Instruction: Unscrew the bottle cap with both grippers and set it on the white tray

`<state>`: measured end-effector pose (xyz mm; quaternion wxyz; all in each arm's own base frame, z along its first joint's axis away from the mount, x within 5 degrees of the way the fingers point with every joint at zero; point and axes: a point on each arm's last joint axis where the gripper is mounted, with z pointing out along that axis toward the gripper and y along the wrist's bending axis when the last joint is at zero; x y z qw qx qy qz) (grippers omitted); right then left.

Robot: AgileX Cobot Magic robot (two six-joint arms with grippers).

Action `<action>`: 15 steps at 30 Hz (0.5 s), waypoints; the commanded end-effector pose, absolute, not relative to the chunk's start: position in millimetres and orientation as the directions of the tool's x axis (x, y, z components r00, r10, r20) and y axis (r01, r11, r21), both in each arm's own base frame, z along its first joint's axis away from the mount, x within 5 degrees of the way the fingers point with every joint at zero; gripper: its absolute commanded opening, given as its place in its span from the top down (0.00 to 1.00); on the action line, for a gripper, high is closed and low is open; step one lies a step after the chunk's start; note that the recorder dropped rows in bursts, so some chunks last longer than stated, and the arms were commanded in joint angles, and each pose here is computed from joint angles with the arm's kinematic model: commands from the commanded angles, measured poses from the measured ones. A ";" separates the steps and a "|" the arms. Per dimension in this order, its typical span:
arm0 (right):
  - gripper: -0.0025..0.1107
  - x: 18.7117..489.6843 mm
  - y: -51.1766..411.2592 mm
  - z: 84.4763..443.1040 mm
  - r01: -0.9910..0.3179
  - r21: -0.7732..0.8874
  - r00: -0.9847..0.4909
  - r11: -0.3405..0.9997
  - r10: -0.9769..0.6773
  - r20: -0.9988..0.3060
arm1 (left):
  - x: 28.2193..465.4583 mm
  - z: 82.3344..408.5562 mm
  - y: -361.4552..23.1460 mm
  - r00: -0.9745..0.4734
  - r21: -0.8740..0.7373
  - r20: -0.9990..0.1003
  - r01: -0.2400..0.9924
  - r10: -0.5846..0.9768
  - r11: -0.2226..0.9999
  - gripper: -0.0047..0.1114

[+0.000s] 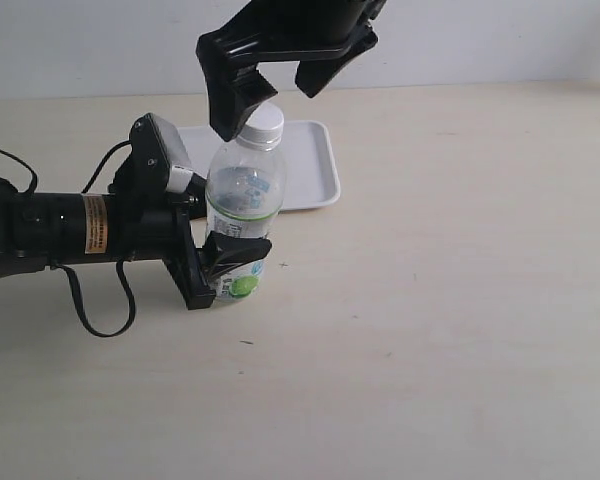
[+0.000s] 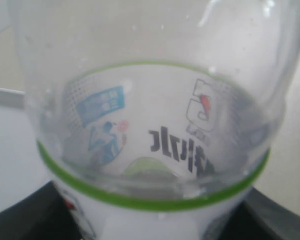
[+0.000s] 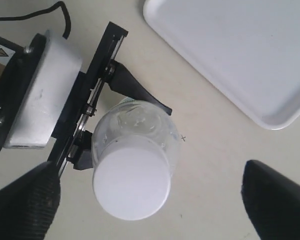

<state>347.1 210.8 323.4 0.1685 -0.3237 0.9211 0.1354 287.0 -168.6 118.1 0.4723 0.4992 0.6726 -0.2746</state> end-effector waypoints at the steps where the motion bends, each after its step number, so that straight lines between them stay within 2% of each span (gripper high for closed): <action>1: 0.19 347.7 212.8 320.8 -0.635 0.156 -0.745 0.756 -0.547 -0.383 | 286.8 124.6 -170.9 -0.039 0.101 -0.928 0.931 0.371 0.350 0.96; 4: 0.20 349.7 213.9 316.0 -0.634 0.158 -0.749 0.757 -0.549 -0.372 | 286.8 124.6 -170.9 -0.039 0.101 -0.928 0.931 0.371 0.350 0.96; 8: 0.28 349.1 213.6 317.5 -0.634 0.157 -0.748 0.757 -0.548 -0.375 | 287.0 124.5 -170.8 -0.041 0.100 -0.928 0.930 0.371 0.352 0.96; 15: 0.47 349.1 213.6 317.5 -0.634 0.157 -0.748 0.757 -0.548 -0.375 | 287.2 124.6 -170.8 -0.041 0.100 -0.928 0.930 0.370 0.354 0.96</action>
